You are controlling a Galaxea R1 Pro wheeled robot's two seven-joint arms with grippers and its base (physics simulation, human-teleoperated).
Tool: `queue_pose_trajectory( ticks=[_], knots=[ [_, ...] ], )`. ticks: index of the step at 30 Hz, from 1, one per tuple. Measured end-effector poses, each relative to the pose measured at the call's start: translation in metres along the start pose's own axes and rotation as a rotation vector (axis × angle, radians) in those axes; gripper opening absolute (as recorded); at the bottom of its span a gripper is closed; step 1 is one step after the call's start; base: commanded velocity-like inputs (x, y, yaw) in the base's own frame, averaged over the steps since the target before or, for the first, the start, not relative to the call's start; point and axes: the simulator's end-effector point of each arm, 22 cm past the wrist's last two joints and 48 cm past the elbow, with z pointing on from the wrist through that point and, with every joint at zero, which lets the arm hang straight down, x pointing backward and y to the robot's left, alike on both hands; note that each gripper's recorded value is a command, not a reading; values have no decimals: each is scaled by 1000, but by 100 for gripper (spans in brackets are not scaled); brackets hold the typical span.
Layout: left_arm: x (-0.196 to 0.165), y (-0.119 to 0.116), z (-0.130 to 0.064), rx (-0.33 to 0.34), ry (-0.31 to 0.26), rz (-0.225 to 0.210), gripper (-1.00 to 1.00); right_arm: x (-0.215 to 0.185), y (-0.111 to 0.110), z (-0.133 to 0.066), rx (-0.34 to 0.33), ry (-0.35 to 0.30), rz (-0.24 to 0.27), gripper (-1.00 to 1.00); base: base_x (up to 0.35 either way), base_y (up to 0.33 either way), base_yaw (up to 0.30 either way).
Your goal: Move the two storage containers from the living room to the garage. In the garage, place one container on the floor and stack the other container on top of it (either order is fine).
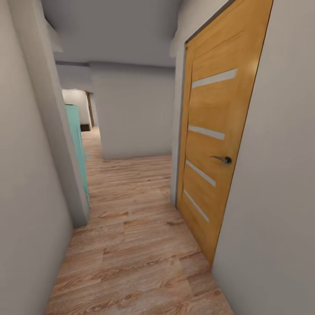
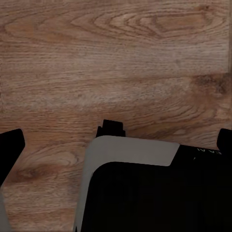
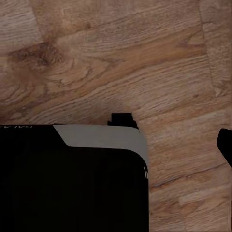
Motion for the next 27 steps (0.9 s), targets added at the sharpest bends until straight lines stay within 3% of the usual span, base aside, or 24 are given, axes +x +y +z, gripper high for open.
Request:
queue_pose_trajectory(
  ticks=[13, 27],
  knots=[
    [0, 0, 0, 0, 0, -1, 100, 0, 1, 0, -2, -2, -22, 100, 321, 0, 269],
    [0, 0, 0, 0, 0, -1, 100, -1, 0, 0, -2, -2, -22, 100, 321, 0, 27]
  ],
)
